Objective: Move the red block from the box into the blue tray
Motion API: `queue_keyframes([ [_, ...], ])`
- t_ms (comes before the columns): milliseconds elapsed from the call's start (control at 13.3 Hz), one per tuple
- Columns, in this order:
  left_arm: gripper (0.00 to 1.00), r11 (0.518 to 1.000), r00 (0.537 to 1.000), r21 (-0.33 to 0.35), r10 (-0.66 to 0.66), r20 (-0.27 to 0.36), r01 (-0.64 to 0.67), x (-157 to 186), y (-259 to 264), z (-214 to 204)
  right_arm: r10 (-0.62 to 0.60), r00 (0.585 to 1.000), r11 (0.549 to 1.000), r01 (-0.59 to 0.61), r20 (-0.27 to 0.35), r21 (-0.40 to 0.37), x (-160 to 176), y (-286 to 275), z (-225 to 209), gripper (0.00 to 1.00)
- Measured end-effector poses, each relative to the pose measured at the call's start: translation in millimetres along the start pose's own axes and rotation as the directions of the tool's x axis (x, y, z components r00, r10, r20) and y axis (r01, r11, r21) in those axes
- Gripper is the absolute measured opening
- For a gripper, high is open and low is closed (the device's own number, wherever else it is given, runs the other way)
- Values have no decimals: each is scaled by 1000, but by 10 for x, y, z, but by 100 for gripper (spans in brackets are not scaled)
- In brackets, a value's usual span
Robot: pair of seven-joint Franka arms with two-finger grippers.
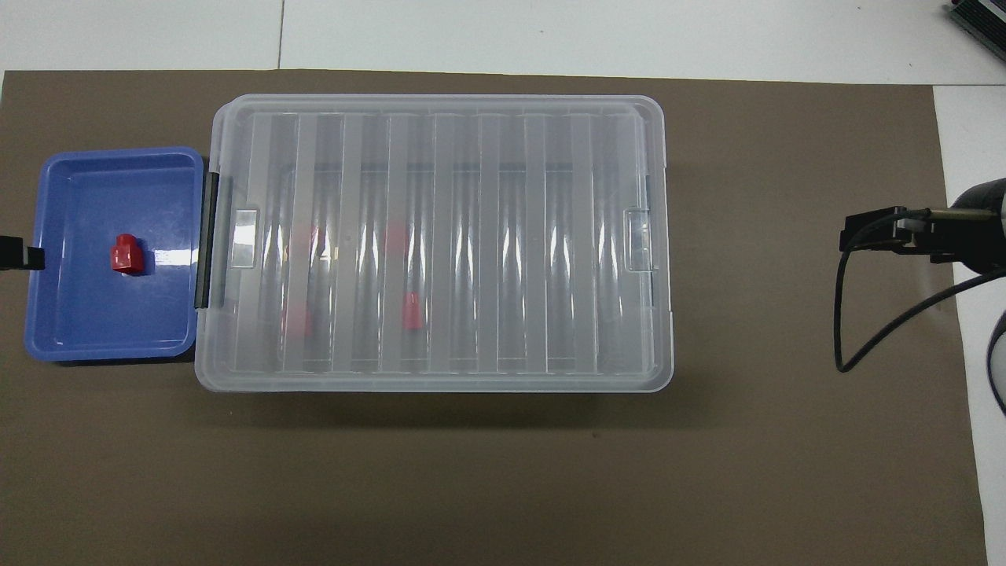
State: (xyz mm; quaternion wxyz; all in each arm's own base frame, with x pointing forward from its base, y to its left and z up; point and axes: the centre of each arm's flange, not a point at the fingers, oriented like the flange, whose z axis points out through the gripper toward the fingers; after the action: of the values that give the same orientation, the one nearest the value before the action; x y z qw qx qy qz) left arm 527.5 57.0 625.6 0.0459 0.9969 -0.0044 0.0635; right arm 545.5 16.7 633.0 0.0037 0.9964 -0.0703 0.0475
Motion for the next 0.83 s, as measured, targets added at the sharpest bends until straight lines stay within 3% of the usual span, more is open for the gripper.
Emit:
queue_keyframes([
  [300,100,999,998,19,32,-45,-32,43,127,-281,1,999,1000,0,46,-8,17,1,-85,100],
  [601,100,991,990,53,129,-54,-126,77,620,-320,8,996,1000,-6,91,-17,-18,41,-48,100],
  [826,100,990,988,61,128,-83,-123,150,609,-474,12,995,1000,-10,102,-19,-26,66,-35,100],
])
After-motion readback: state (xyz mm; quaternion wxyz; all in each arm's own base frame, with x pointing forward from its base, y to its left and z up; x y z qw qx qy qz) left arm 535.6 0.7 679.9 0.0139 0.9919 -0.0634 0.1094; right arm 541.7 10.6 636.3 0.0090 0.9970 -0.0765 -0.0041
